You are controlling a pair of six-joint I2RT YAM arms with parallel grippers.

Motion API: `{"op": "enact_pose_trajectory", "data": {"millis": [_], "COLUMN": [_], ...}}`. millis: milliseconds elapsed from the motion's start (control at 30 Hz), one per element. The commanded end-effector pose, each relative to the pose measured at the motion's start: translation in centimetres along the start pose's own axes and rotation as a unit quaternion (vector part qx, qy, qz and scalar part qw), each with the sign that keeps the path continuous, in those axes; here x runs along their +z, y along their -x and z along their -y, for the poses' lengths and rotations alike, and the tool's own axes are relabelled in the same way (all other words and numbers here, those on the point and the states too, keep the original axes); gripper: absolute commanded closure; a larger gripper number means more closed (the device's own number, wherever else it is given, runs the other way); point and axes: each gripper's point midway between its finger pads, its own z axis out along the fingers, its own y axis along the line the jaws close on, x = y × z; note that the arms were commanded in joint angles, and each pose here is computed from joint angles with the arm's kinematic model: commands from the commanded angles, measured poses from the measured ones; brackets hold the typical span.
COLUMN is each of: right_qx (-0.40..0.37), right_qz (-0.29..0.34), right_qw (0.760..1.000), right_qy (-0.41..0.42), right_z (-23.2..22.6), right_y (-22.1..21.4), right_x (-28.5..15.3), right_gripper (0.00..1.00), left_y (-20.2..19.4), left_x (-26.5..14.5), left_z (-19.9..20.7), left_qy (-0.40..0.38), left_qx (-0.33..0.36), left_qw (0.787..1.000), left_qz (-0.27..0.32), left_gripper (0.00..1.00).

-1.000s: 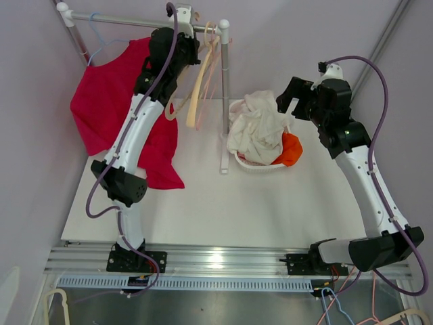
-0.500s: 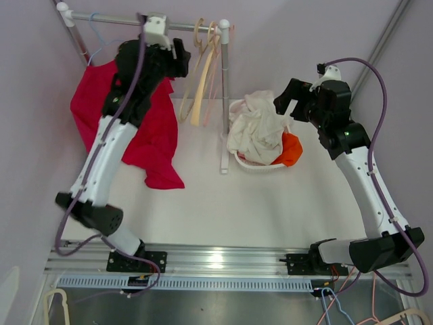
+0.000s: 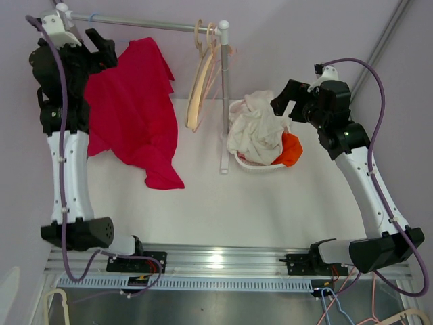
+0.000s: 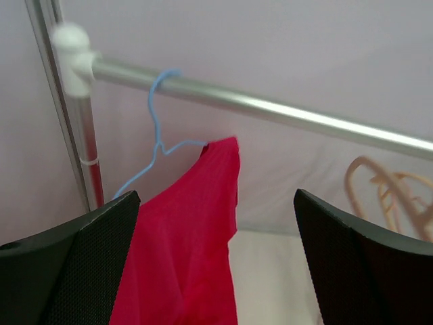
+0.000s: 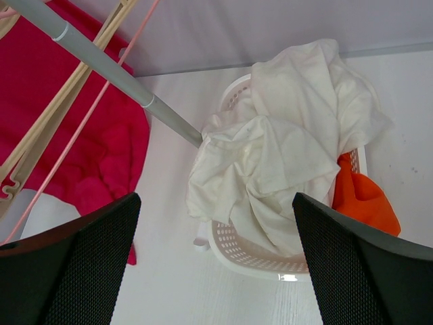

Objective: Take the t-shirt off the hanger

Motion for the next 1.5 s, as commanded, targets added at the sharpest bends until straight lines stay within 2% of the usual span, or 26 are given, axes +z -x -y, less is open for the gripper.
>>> {"op": "enact_pose_trajectory", "data": {"millis": [0, 167, 533, 633, 667, 733, 867, 933, 967, 1000, 1067, 1100, 1267, 1367, 1467], "right_qx": [-0.009, -0.012, -0.03, -0.033, -0.034, -0.033, -0.035, -0.035, -0.035, -0.035, -0.034, -0.031, -0.026, -0.029, -0.031], "right_qz": [0.024, 0.03, 0.006, 0.011, 0.012, 0.015, 0.01, 0.009, 0.006, 0.002, 0.0, 0.0, 0.005, 0.005, 0.005], "right_qw": [0.999, 0.999, 0.999, 0.999, 0.999, 0.998, 0.998, 0.998, 0.998, 0.998, 0.998, 0.998, 0.998, 0.998, 0.998], "right_qy": [0.02, 0.04, 0.043, 0.04, 0.039, 0.044, 0.054, 0.052, 0.052, 0.049, 0.049, 0.051, 0.062, 0.061, 0.06], "right_z": [-1.1, -1.9, -1.3, -1.1, -1.0, -1.2, -1.5, -1.2, -1.2, -0.9, -1.0, -1.0, -1.6, -1.6, -1.5], "right_y": [1.8, 2.3, 0.1, 0.3, 0.3, 0.5, 0.1, -0.1, -0.5, -0.7, -0.9, -0.8, -0.6, -0.5, -0.6], "right_x": [-1.2, -1.4, -0.5, -0.4, -0.3, -0.1, 0.6, 1.0, 1.2, 1.7, 2.0, 2.1, 2.0, 1.8, 1.5], "right_gripper": [0.01, 0.0, 0.0, 0.01, 0.0, 0.01, 0.0, 0.0, 0.0, 0.01, 0.01, 0.0, 0.0, 0.0, 0.01], "left_y": [-4.3, -4.7, -5.4, -6.7, -4.6, -7.3, -7.9, -7.8, -9.2, -9.9, -9.8, -9.7, -8.8, -7.4, -6.5], "left_x": [2.5, 5.0, 8.9, 10.2, 10.5, 12.0, 13.5, 14.0, 14.7, 14.8, 15.0, 14.9, 14.6, 14.0, 13.8], "left_z": [-1.5, -4.4, -6.0, -6.8, -6.5, -7.6, -7.8, -7.4, -7.7, -7.8, -7.7, -7.6, -6.6, -5.6, -4.0], "left_qy": [-0.023, 0.019, 0.033, 0.041, 0.039, 0.05, 0.043, 0.035, 0.037, 0.041, 0.039, 0.042, 0.035, 0.03, 0.018], "left_qx": [-0.023, -0.017, -0.017, -0.012, -0.007, -0.012, -0.018, -0.02, -0.026, -0.03, -0.032, -0.033, -0.039, -0.034, -0.028], "left_qw": [0.998, 0.998, 0.999, 0.998, 0.999, 0.997, 0.998, 0.999, 0.998, 0.997, 0.997, 0.997, 0.997, 0.998, 0.999], "left_qz": [-0.056, -0.058, -0.026, -0.041, -0.022, -0.05, -0.038, -0.035, -0.047, -0.058, -0.058, -0.057, -0.051, -0.039, -0.03], "left_gripper": [0.0, 0.01, 0.01, 0.0, 0.01, 0.01, 0.02, 0.13, 0.16, 0.23, 0.32, 0.42, 0.67, 0.99, 0.99]}}
